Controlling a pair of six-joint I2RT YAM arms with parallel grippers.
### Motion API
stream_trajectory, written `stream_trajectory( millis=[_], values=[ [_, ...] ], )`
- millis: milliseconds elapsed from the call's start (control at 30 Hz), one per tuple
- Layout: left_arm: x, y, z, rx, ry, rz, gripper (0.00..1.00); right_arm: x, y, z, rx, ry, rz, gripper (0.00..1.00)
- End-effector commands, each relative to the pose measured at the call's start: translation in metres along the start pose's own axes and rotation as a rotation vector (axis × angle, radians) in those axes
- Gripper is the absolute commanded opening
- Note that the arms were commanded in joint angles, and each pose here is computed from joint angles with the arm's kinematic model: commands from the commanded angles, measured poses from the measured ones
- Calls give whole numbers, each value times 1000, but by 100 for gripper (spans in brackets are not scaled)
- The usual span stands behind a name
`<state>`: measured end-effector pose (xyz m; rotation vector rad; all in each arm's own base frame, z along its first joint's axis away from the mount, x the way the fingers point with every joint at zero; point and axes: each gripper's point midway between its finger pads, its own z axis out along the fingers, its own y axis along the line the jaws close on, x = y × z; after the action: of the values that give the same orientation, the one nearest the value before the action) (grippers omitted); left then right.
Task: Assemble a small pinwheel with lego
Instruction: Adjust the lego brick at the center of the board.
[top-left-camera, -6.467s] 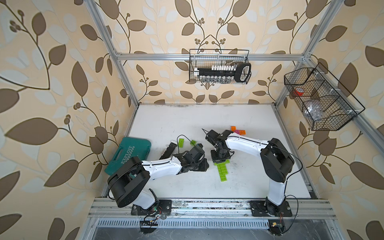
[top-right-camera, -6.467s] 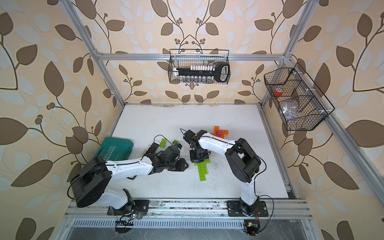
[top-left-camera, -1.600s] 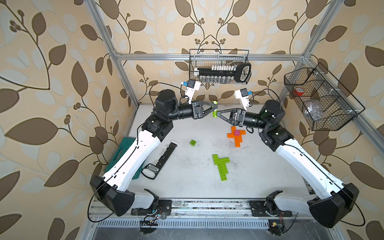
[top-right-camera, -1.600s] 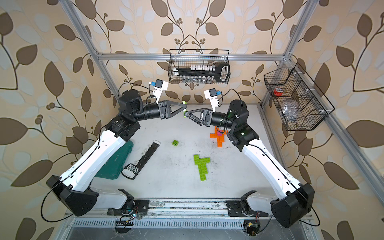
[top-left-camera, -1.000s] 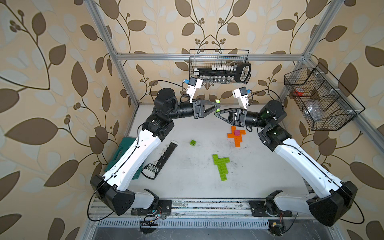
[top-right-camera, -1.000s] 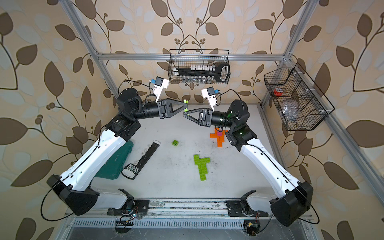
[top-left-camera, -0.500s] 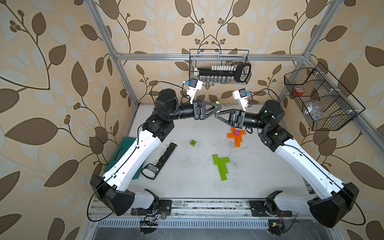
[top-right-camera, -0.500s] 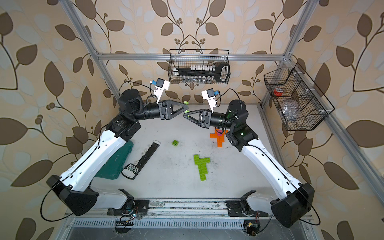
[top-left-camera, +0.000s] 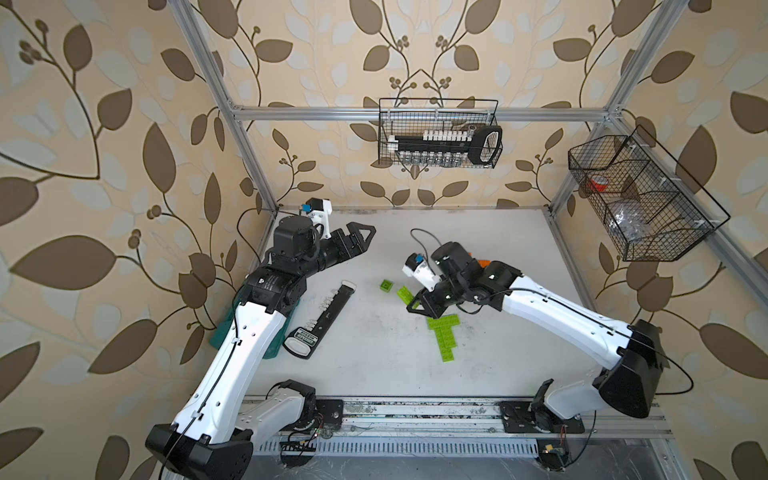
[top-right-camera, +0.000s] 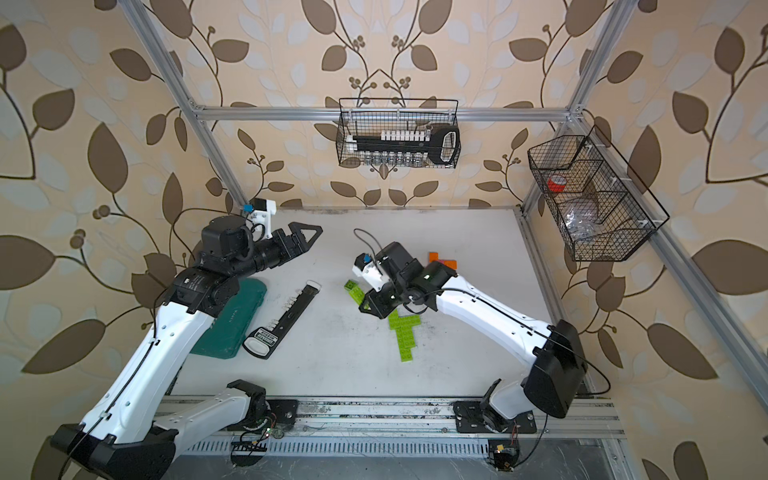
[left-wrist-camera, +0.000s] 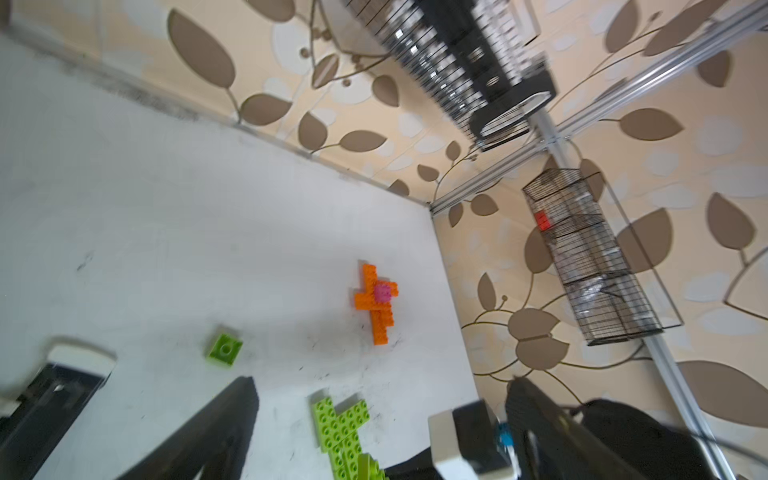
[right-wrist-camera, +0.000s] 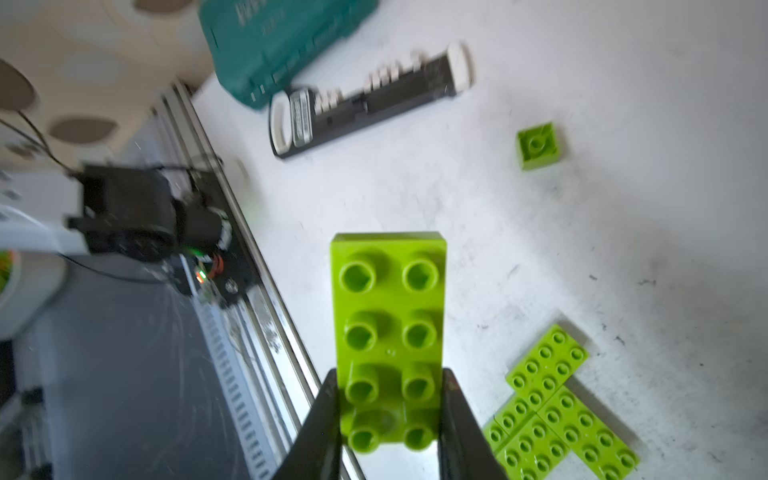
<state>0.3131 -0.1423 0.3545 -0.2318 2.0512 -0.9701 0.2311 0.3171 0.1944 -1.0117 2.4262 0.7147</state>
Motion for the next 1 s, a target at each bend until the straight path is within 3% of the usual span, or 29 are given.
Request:
stream_trajectory(
  millis=[0, 233, 567, 767, 900, 967],
  values=[
    [24, 54, 9, -164, 63, -111, 95, 47, -11, 18, 104, 199, -162, 2],
    [42, 115, 10, -268, 94, -265, 94, 71, -8, 68, 95, 352, -289, 3],
    [58, 140, 8, -331, 129, -283, 92, 105, -20, 115, 128, 559, -432, 12],
    [74, 150, 10, -346, 173, -302, 91, 119, -30, 127, 171, 624, -468, 23],
    [77, 151, 12, -347, 184, -309, 91, 120, -33, 129, 199, 622, -471, 41],
    [77, 153, 12, -349, 188, -310, 91, 118, -35, 128, 216, 611, -466, 44]
  ],
)
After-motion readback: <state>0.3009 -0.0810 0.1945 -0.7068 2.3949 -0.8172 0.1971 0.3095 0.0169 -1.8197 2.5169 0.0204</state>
